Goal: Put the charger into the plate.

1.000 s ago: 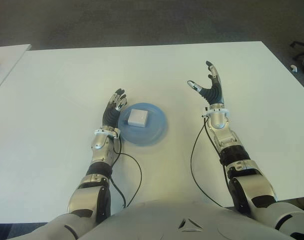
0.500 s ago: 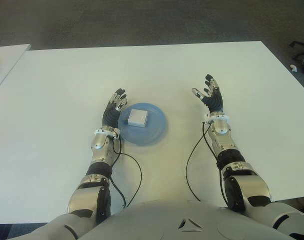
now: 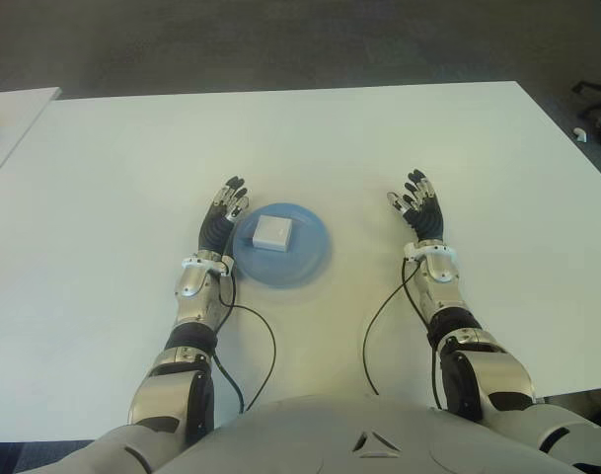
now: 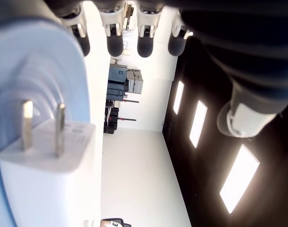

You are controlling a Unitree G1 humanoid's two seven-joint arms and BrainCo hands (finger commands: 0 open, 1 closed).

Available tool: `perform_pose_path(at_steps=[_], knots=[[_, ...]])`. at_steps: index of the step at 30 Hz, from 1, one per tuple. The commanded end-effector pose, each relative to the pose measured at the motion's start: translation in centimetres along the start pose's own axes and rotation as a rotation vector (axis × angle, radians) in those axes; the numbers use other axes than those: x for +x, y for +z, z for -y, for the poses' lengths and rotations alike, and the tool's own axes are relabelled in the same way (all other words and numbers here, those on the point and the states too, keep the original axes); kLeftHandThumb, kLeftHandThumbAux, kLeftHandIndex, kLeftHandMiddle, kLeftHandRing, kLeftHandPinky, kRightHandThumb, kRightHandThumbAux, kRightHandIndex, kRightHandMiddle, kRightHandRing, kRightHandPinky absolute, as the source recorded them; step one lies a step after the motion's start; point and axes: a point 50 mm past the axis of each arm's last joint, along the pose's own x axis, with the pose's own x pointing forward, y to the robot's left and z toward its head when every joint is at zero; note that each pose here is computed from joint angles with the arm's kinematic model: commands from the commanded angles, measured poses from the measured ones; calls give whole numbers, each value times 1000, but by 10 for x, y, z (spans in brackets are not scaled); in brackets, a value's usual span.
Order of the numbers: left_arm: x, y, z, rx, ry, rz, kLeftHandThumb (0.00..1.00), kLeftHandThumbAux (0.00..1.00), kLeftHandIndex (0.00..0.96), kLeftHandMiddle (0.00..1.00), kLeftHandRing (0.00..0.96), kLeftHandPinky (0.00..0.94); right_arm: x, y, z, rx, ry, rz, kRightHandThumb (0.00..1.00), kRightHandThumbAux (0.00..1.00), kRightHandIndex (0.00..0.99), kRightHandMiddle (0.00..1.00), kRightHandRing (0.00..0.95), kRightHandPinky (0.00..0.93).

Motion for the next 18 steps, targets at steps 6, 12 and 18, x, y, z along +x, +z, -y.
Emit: perform_pose_path(at_steps=[6,12,18], knots=[[-15,-18,-6,-17,32,-99,39,535,0,31,1,0,-7,-13,1,14,-7,-71,83,736,57,122,108,128],[-15,-18,-6,-18,31,-102,40,537,0,32,3,0,-7,-13,1,9,-5,-65,77,740,58,148,139,161],[-15,-18,-6,-17,30,-103,40,536,0,30,2,0,-8,-13,0,7,-2,-59,78,733,61,160,151,161]])
